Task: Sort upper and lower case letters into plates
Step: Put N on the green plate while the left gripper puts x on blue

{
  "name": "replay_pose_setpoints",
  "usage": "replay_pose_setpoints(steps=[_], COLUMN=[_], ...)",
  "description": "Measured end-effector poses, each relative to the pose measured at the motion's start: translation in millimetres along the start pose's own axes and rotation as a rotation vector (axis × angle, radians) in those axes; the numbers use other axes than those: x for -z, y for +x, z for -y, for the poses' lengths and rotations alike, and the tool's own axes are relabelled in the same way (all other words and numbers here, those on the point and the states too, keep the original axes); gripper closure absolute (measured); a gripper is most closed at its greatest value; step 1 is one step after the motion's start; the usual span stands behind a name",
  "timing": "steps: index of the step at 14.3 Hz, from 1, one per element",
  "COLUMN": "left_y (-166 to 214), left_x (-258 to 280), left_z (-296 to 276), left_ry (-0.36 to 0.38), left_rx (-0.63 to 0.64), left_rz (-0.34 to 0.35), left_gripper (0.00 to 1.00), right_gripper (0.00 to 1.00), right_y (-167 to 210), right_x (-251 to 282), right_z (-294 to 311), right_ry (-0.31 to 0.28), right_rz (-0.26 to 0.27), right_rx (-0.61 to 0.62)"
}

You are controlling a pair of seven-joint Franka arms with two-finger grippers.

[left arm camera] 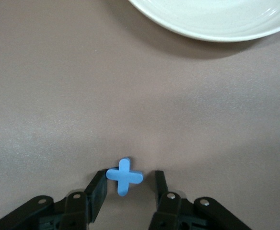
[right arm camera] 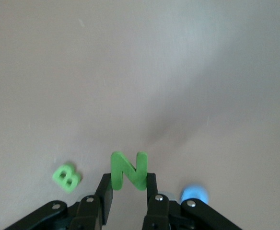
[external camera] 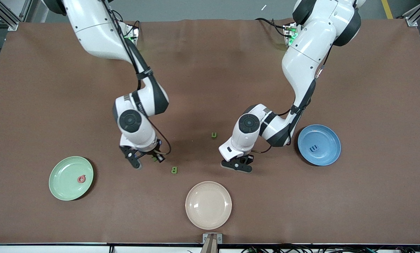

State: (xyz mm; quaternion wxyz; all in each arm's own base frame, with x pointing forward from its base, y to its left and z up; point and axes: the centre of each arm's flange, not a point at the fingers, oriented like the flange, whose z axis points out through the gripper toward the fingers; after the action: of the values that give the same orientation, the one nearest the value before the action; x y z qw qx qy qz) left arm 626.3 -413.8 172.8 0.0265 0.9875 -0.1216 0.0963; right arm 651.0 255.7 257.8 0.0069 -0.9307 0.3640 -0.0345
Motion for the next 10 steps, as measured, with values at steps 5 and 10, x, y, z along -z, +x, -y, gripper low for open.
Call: replay_pose_setpoints(steps=[5, 10], left_y=[2, 7], left_x=[1, 2], left_z=[2, 13], left_ry=[-0.006, -0.001], left_rx=[0.003, 0.019], left_rz=[-0.013, -0.014], left_gripper=[0.67, 0.67], right_gripper=[0.68, 0.68], right_y=[123, 233], right_x=[23, 17], right_z=[-63, -170], right_ry=[-0.047, -0.069], right_rz=[0.028, 0.053], right_rx=[0.344, 0.678])
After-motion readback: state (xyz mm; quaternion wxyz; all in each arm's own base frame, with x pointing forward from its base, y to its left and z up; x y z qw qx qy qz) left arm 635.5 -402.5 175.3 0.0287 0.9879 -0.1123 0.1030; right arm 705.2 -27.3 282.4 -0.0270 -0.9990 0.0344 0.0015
